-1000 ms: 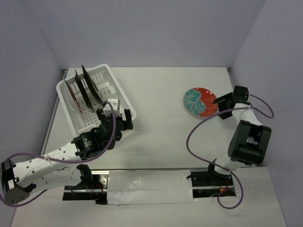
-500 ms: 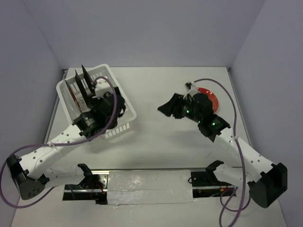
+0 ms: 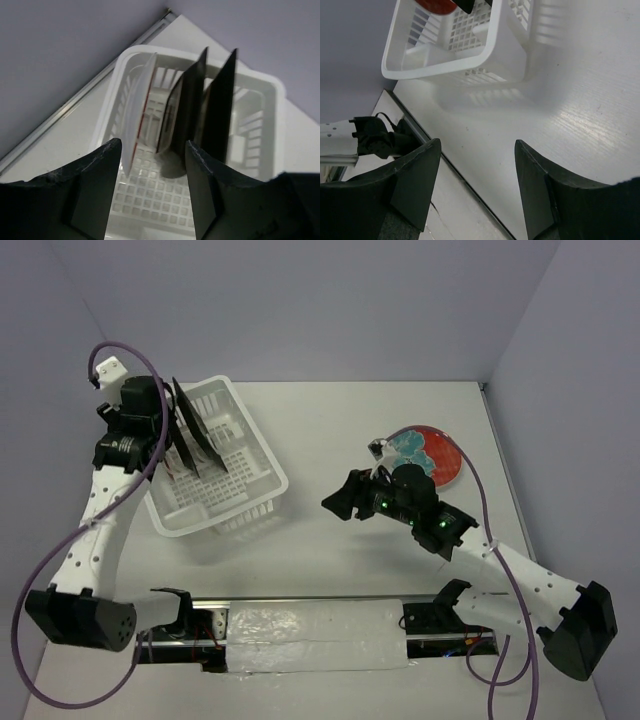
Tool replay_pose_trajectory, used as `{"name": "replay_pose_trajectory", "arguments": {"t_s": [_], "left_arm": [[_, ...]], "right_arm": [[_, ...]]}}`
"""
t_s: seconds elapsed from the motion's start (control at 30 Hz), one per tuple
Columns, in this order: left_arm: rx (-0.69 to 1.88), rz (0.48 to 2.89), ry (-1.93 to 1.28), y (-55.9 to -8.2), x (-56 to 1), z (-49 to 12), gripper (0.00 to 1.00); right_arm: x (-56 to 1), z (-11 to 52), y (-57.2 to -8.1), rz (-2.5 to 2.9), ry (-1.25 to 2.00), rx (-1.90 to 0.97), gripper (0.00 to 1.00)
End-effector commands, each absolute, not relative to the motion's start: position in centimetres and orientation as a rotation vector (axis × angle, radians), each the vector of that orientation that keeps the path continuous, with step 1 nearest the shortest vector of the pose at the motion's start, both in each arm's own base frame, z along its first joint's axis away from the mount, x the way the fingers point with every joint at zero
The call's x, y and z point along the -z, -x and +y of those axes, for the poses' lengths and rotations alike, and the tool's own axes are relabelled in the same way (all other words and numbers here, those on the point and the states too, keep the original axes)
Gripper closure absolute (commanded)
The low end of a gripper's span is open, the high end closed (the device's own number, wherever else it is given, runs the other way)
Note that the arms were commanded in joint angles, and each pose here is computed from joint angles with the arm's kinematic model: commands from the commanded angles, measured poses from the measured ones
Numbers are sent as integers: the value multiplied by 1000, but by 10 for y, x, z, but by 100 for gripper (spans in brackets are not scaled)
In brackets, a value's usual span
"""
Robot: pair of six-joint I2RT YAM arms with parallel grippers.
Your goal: Unload the plates from the dish rack
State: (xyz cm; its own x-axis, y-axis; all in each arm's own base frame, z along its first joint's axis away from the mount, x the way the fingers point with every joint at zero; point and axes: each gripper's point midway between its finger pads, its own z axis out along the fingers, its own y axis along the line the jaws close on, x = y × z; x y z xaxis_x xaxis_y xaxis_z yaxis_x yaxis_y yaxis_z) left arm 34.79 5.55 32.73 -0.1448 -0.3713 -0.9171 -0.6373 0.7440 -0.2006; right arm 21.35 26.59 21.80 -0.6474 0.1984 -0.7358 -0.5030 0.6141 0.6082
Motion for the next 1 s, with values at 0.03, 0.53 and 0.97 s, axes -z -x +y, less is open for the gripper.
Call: {"name": "replay_pose_trajectory", "arguments": {"t_s": [0.03, 0.53, 0.97], "left_arm": [[-328, 1919, 766, -358, -296, 76, 37], [-476, 1965, 807, -375, -262, 113, 50], [-530, 2062, 845, -390, -221, 118, 47]], "right_arm": [[-240, 266, -214, 1907, 280, -1083, 32], [-262, 248, -213, 1807, 261, -1033, 32], [-268, 240, -214, 1782, 244, -997, 32]]}}
